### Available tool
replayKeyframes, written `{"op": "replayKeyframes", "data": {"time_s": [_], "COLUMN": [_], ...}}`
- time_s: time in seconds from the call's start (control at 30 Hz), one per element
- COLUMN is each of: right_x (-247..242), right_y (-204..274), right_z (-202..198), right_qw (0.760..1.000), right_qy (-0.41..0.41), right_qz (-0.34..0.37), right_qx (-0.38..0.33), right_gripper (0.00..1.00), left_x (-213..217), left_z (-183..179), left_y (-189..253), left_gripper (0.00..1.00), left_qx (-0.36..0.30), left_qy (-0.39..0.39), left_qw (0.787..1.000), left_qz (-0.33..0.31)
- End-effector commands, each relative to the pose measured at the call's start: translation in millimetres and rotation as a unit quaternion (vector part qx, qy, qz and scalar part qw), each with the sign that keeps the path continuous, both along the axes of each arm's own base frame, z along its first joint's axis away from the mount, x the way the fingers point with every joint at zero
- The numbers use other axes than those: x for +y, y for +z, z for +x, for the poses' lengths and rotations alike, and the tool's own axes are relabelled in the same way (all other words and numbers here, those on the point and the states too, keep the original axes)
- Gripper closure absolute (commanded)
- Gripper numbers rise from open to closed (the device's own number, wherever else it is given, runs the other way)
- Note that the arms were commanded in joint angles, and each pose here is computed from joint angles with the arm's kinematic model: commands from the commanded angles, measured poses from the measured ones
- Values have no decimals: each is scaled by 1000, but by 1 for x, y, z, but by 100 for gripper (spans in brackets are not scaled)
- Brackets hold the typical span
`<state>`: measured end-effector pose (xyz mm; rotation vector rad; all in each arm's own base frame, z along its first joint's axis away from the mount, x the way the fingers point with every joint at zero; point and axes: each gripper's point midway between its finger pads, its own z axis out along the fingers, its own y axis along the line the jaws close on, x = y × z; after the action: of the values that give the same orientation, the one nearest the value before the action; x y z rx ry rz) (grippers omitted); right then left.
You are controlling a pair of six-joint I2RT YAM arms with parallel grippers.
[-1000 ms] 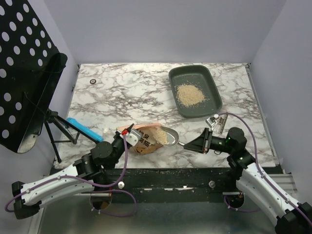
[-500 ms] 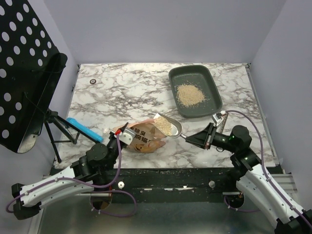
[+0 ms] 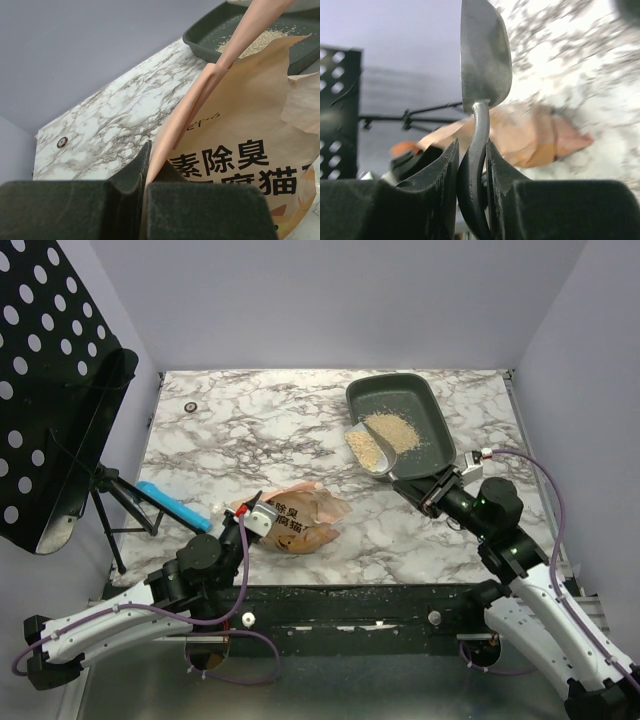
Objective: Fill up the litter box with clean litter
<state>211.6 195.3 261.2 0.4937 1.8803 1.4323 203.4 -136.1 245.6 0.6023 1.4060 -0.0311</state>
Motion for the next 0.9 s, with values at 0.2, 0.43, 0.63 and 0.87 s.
{"op": "replayKeyframes", "data": {"time_s": [0.2,0.43,0.63,0.87], "right_x": [-68,-81,-83,-92], "right_y": [-54,-73,-69,-67], "right_z": [80,108,141,180], "right_qw": [957,923,881,813], "right_qy": [-224,-229,-185,-140], "right_qz": [-183,-308,-435,-564], "right_qx": [-19,-2,6,36], "right_gripper": [100,100,100,100], "left_x": [12,11,10,10], "left_z": [1,3,3,3], "left_y": [45,42,41,41], "left_gripper": [100,100,100,100], "left_qx": [-34,-33,-30,-30], "left_qy": [25,26,24,23], "left_qw": [996,996,997,997], "left_qz": [-81,-74,-71,-72]}}
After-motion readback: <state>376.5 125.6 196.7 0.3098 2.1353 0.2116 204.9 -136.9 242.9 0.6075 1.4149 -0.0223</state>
